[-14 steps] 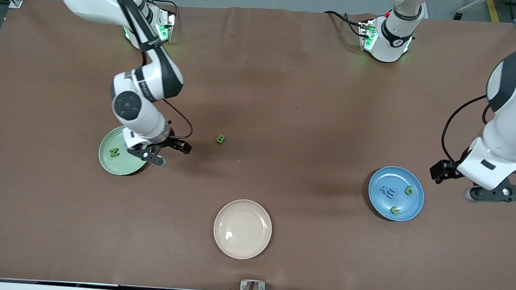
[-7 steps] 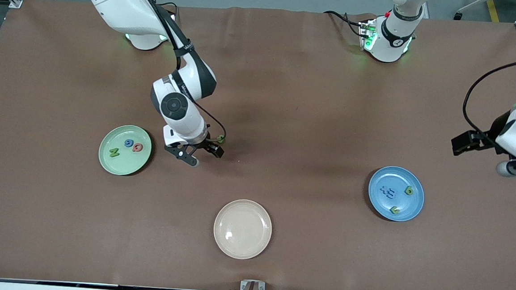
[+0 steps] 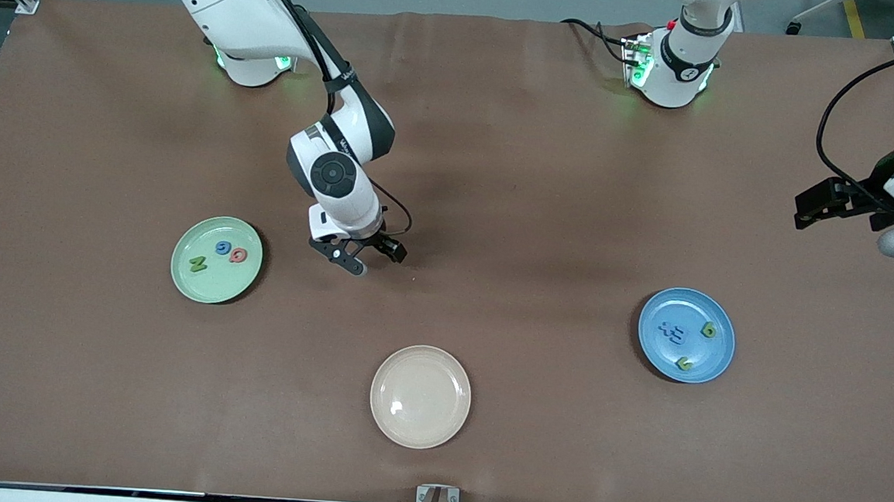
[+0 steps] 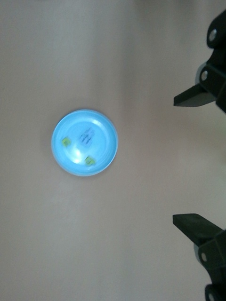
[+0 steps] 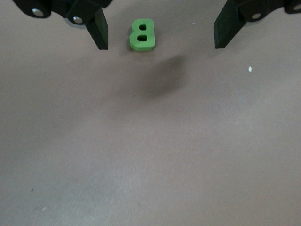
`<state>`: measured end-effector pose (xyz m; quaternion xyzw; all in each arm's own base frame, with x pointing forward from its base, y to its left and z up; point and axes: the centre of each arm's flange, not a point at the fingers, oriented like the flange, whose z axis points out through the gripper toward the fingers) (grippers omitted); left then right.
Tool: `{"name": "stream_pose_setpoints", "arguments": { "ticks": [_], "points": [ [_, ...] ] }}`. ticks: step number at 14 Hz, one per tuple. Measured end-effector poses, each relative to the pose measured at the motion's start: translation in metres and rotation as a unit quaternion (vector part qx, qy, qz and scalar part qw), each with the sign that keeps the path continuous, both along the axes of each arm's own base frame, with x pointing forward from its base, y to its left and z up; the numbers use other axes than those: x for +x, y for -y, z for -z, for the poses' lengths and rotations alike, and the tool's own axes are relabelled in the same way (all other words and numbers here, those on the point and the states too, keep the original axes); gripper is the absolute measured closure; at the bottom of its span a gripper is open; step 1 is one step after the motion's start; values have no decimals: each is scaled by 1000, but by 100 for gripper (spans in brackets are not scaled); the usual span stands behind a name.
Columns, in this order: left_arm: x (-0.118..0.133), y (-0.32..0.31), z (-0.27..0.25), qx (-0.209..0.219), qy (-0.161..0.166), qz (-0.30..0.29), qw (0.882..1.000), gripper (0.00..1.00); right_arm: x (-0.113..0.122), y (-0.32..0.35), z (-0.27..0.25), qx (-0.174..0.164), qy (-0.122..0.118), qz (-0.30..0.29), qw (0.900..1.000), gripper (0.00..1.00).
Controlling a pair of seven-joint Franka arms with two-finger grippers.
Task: Sort upper and lower case letters into plates
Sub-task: 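Carry the green B into the green plate and open the right gripper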
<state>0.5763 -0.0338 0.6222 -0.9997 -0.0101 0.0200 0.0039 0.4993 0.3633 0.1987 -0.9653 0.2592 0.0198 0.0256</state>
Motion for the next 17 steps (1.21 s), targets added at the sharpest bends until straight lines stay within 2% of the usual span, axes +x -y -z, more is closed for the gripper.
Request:
{"name": "stream_pose_setpoints", "arguments": {
  "ticks": [1,2,3,5,6,8,9,11,12,14,17],
  "points": [
    [-6,-7,1,-9,-4,-7,1000,0,-5,1,5,1,1,-1,1000,10],
    [-13,-9,0,-11,-5,-10,1000,0,-9,2,10,1,2,-2,1000,10],
    [-20,-7,-3,-11,-5,-10,1000,0,-13,4,14,1,2,-3,1000,15],
    [-32,3,-6,-8,-4,-2,1000,0,-15,5,17,0,2,-3,1000,31],
    [-35,9,-7,-7,-3,1,1000,0,-16,5,18,0,1,-4,1000,31],
    [-38,16,-5,-6,-4,6,1000,0,-17,3,18,0,2,-6,1000,49],
    [-38,18,-2,-6,-2,8,1000,0,-18,2,18,0,2,-7,1000,49],
    [-37,19,1,-6,6,9,1000,0,-22,-1,19,-1,0,-10,1000,59],
    [-37,20,2,-6,9,9,1000,0,-24,-1,20,-2,-1,-12,1000,59],
    [-37,20,2,-6,13,9,1000,0,-24,0,19,-3,-2,-11,1000,73],
    [-36,21,2,-6,15,10,1000,0,-23,2,19,-4,-1,-9,1000,73]
  ]
}}
